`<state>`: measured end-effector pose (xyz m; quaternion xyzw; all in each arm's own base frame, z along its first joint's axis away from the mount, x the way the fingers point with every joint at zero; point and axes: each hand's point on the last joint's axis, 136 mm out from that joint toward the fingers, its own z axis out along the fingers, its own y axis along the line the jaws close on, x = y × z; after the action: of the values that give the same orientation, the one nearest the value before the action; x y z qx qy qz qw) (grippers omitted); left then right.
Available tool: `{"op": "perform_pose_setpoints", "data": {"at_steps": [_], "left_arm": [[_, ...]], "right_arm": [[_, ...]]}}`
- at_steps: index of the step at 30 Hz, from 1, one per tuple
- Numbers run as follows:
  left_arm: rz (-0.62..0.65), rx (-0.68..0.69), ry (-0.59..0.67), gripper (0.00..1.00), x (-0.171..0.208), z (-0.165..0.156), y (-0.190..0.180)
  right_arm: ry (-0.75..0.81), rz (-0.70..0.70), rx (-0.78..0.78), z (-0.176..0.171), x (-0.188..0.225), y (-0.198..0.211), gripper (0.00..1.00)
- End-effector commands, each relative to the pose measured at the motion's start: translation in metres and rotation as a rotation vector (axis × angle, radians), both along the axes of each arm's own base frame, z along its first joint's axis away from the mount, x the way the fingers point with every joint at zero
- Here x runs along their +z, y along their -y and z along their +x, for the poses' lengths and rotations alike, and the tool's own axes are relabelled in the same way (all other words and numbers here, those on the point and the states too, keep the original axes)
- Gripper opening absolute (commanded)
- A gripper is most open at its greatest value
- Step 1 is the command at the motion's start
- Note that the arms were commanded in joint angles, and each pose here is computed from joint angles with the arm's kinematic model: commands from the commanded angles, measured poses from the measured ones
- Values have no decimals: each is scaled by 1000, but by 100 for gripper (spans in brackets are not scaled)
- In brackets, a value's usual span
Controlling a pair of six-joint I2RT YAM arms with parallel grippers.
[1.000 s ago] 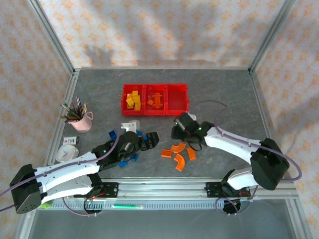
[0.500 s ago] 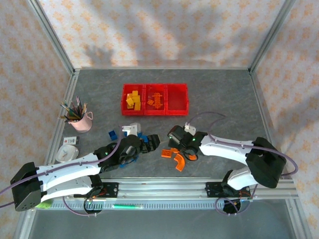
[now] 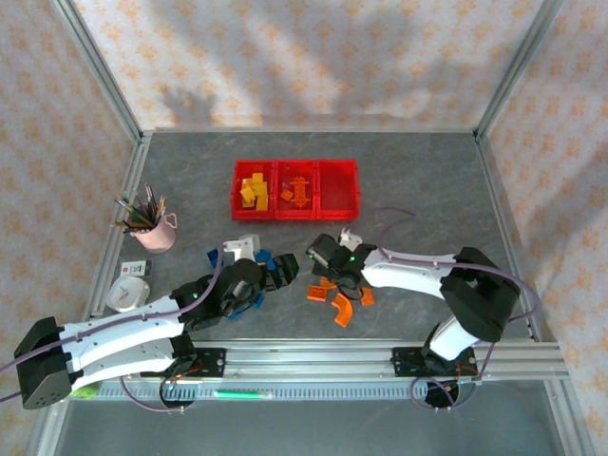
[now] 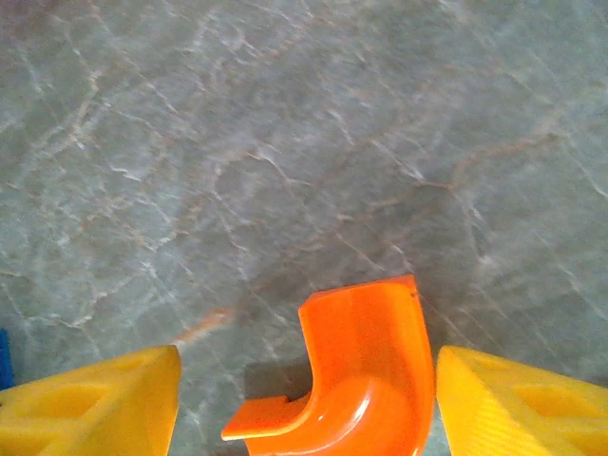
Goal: Sort the legos into containers by color
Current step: Pick up the lego from the bottom-center of the table.
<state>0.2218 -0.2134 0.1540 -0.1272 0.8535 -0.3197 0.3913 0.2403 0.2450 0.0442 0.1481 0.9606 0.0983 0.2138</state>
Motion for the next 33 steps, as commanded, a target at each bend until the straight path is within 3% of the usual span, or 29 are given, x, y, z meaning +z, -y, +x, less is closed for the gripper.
{"op": "perform_pose_setpoints", "data": {"at_steps": [1, 21, 33], "left_arm": [[33, 37, -5, 99, -6, -1, -11], [32, 38, 9, 99, -1, 1, -10], [35, 45, 23, 99, 6, 4, -10]], "right_arm": [[29, -74, -1, 6, -2, 6, 68], [-24, -204, 85, 15, -26, 10, 48], [69, -171, 98, 37, 10, 6, 34]]}}
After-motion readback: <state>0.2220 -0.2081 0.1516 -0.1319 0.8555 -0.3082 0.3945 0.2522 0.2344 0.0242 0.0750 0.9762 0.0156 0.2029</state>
